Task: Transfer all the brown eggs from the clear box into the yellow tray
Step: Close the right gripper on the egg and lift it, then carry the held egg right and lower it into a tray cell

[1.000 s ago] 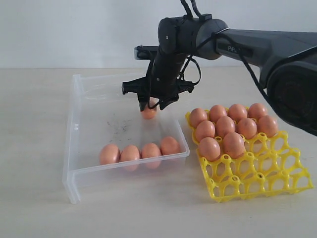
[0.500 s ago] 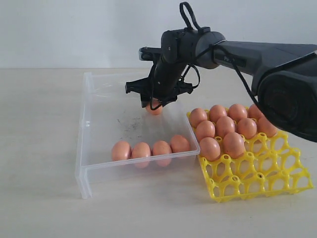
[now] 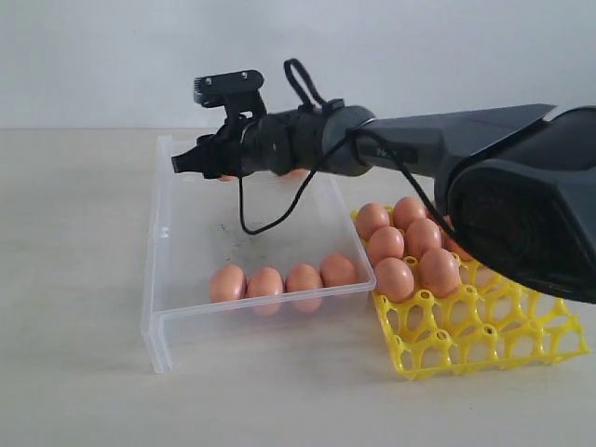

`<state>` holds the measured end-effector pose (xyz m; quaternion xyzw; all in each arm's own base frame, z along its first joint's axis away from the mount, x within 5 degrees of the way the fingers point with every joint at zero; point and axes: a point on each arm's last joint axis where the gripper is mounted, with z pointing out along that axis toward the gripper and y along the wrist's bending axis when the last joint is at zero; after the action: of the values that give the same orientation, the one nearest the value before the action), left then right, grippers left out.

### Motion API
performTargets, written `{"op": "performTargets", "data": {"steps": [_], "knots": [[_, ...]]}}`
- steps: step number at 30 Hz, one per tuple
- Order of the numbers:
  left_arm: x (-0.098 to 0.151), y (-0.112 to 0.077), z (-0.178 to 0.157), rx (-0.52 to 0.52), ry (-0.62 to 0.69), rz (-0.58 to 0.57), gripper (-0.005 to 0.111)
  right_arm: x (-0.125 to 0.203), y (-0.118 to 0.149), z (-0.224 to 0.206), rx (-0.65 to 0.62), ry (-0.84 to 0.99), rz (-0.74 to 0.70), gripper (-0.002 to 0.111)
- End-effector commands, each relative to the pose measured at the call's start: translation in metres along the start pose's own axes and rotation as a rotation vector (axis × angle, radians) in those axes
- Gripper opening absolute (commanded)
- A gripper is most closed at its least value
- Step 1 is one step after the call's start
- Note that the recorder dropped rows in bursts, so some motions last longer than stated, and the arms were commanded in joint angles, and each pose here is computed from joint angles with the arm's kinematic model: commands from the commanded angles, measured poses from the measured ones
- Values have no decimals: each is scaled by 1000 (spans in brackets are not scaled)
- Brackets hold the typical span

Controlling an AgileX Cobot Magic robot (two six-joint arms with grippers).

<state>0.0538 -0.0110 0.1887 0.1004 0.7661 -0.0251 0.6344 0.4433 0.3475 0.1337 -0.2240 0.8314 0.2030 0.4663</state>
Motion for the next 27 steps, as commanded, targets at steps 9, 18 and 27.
{"op": "performTargets", "data": {"steps": [9,18,27], "knots": [[1,0,0,5,-2,3,4,31,-3,-76,-16,-746,153,0],[1,0,0,5,-2,3,4,73,-21,-154,19,-617,144,0],[1,0,0,5,-2,3,4,124,-66,-252,288,-459,210,0]]}}
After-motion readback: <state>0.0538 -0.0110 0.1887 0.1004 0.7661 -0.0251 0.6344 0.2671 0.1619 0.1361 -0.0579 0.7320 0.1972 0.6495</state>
